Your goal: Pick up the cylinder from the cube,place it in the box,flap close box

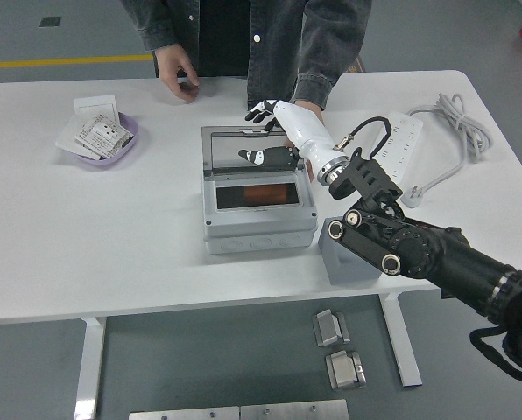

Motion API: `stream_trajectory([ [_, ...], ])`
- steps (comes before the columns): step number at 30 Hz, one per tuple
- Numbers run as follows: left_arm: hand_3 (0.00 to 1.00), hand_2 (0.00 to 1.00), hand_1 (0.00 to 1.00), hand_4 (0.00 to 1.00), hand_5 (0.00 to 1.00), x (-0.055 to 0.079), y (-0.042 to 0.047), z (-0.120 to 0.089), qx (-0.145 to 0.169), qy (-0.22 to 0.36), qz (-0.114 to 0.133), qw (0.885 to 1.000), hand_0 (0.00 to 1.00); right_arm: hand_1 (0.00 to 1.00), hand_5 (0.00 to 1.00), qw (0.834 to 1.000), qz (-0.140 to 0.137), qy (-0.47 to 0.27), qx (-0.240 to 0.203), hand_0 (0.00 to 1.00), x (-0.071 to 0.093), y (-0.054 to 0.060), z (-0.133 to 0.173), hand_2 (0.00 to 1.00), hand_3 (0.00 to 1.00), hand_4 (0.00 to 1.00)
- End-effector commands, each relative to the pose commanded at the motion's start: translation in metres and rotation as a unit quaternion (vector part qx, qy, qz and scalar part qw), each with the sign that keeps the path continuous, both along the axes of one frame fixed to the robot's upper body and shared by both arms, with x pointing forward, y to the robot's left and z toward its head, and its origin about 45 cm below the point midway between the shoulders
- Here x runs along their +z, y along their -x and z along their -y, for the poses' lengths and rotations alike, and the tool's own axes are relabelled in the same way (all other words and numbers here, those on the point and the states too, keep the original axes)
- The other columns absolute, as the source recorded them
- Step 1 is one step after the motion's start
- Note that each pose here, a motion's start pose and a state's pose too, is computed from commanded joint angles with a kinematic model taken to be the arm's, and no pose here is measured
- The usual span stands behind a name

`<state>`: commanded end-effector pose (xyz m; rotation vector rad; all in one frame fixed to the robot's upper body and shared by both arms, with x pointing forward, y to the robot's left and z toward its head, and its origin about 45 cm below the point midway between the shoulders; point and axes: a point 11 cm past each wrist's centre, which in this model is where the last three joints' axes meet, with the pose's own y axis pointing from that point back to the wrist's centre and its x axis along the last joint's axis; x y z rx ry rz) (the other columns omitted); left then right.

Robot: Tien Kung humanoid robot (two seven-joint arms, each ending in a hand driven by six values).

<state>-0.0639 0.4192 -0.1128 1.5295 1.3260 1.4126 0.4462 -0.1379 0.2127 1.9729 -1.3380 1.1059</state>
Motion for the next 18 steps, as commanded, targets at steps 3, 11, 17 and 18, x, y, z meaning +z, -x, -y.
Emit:
stream_trajectory([
  [3, 0.658, 0.529, 0.644, 0.690, 0.322, 0.000, 0.0008, 0.000, 0.001, 0.000, 0.000, 1.000, 0.649, 0.573, 0.259, 1.000, 0.004, 0.002, 0.010, 0.635, 0.002, 0.007, 0.002, 0.664, 0.662, 0.912],
  [11, 0.656, 0.528, 0.644, 0.687, 0.320, 0.000, 0.0065, 0.001, 0.006, 0.000, -0.002, 1.000, 0.649, 0.568, 0.290, 0.999, 0.006, -0.012, 0.036, 0.639, 0.000, 0.030, -0.001, 0.670, 0.660, 0.905],
  [17, 0.656, 0.528, 0.644, 0.687, 0.321, 0.001, 0.0104, 0.001, 0.010, -0.001, -0.005, 1.000, 0.649, 0.575, 0.313, 0.999, 0.000, -0.030, 0.045, 0.635, -0.006, 0.049, 0.000, 0.683, 0.656, 0.917],
  [18, 0.656, 0.528, 0.644, 0.687, 0.321, 0.000, 0.0108, 0.001, 0.010, -0.001, -0.005, 1.000, 0.649, 0.575, 0.313, 0.998, -0.001, -0.031, 0.047, 0.635, -0.007, 0.052, 0.000, 0.683, 0.656, 0.917],
])
